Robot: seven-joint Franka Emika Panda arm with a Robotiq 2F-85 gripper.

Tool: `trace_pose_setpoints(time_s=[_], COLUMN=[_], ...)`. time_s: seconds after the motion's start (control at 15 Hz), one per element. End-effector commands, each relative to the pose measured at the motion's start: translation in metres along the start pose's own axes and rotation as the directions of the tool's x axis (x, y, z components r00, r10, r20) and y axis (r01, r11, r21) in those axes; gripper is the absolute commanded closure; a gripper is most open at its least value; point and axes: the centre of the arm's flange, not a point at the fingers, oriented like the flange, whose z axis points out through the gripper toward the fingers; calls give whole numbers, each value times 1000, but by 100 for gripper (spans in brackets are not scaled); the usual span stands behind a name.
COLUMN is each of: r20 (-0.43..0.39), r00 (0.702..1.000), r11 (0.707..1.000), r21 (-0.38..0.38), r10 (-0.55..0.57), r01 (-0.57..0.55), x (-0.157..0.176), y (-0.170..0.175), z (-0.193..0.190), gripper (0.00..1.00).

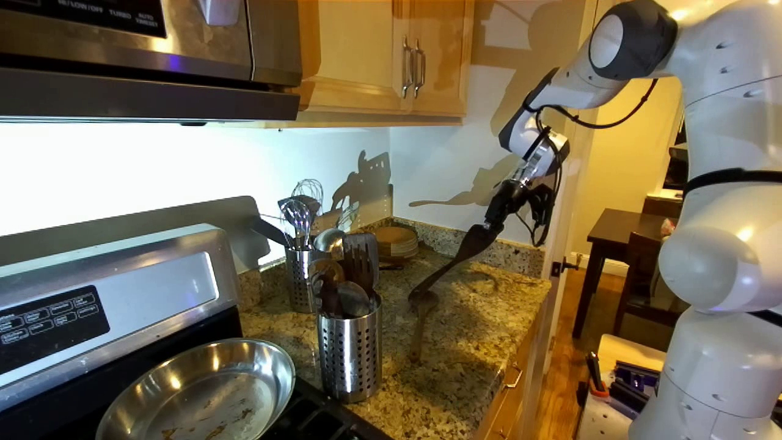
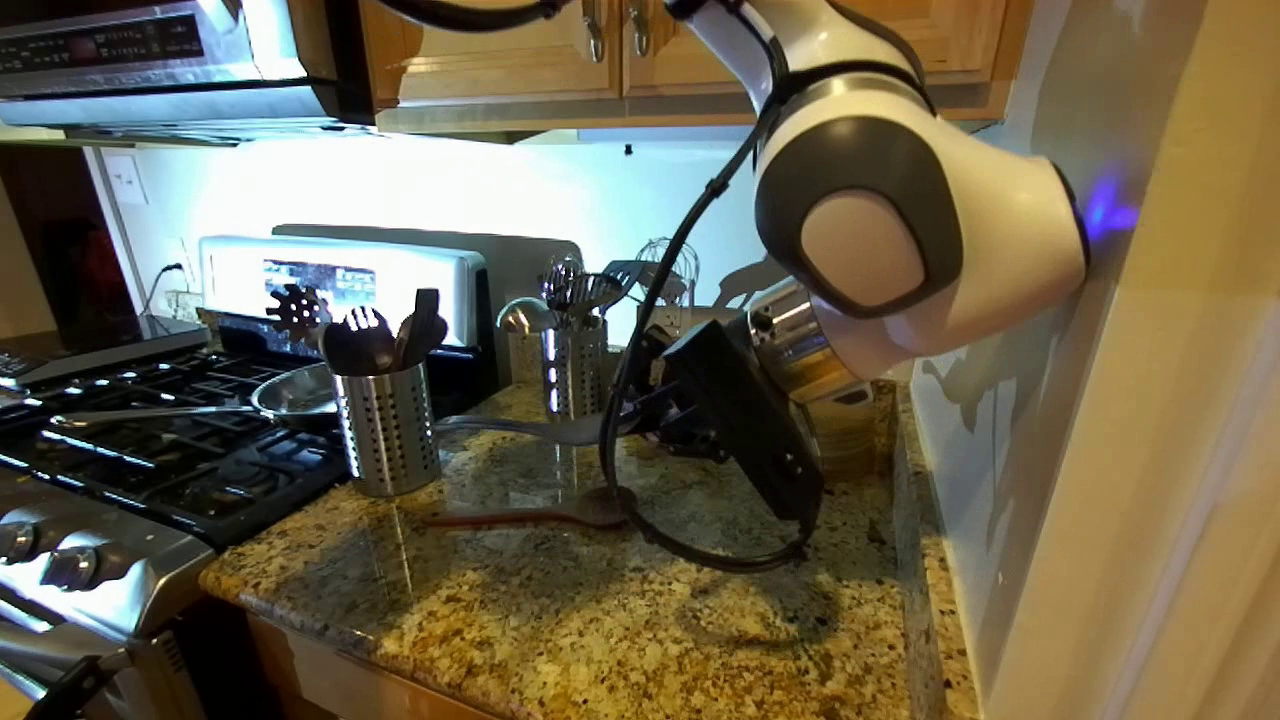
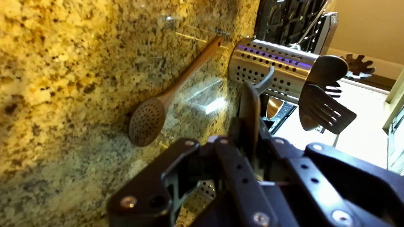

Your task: Place the wooden spatula in the cutlery holder at the front of the countertop

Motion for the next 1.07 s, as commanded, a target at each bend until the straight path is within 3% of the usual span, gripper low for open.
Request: trace_pose_setpoints(time_s=[0.0,0.2,0.53,1.0], r20=[-52,-56,10,141], r00=[997,992,981,953], r11=[997,986,945,824], r21=[-63,-132,-267,-480], r10=[-55,-114,-195,-268], r01=[51,106,191,303], x=[-4,5,23,33], y=[-56,-92,-145,-193], z=[-28,-43,-42,-30], gripper=[92,92,93,93])
